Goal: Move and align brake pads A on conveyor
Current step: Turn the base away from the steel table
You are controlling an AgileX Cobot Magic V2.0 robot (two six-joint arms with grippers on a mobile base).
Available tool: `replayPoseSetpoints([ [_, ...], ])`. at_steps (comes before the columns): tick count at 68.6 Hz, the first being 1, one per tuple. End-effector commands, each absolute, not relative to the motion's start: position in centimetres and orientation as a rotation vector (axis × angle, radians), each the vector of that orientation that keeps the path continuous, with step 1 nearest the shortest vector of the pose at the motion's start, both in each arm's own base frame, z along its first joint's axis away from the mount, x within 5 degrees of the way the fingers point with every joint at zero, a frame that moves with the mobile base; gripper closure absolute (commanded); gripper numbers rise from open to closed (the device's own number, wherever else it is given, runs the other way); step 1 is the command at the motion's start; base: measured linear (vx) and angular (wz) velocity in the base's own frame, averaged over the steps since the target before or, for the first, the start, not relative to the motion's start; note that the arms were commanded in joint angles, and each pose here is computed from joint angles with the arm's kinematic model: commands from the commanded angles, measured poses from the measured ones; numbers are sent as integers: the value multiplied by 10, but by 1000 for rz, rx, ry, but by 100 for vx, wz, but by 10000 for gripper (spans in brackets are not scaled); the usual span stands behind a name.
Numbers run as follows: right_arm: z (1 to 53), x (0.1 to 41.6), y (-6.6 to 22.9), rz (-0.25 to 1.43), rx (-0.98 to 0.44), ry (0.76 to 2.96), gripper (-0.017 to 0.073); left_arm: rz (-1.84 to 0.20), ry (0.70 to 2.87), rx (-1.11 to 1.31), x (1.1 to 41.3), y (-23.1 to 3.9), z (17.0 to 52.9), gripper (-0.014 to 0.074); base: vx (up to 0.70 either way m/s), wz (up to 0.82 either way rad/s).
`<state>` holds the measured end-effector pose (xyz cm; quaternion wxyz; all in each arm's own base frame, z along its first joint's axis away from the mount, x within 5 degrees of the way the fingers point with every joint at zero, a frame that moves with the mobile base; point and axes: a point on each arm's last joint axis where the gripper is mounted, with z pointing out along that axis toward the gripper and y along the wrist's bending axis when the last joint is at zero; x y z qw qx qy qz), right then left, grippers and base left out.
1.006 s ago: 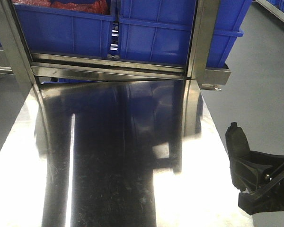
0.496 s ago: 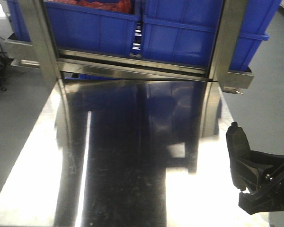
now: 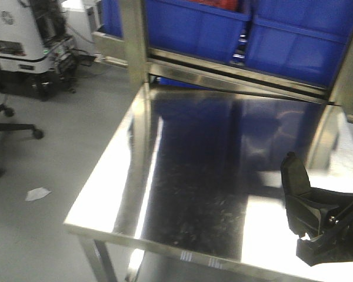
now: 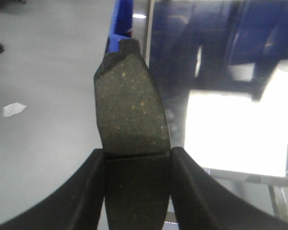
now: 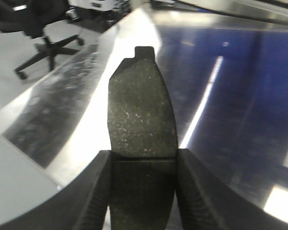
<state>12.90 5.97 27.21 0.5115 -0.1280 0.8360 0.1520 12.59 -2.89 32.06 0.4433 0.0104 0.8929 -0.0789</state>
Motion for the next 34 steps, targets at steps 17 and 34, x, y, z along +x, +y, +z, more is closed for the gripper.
replayPoseSetpoints([
  [17,291,133,60,377,-291,1885,531,-221,2107,40,129,-31,336,501,-11,48],
  [34,291,133,60,377,-291,1885,531,-221,2107,40,129,-31,336,501,-9,56],
])
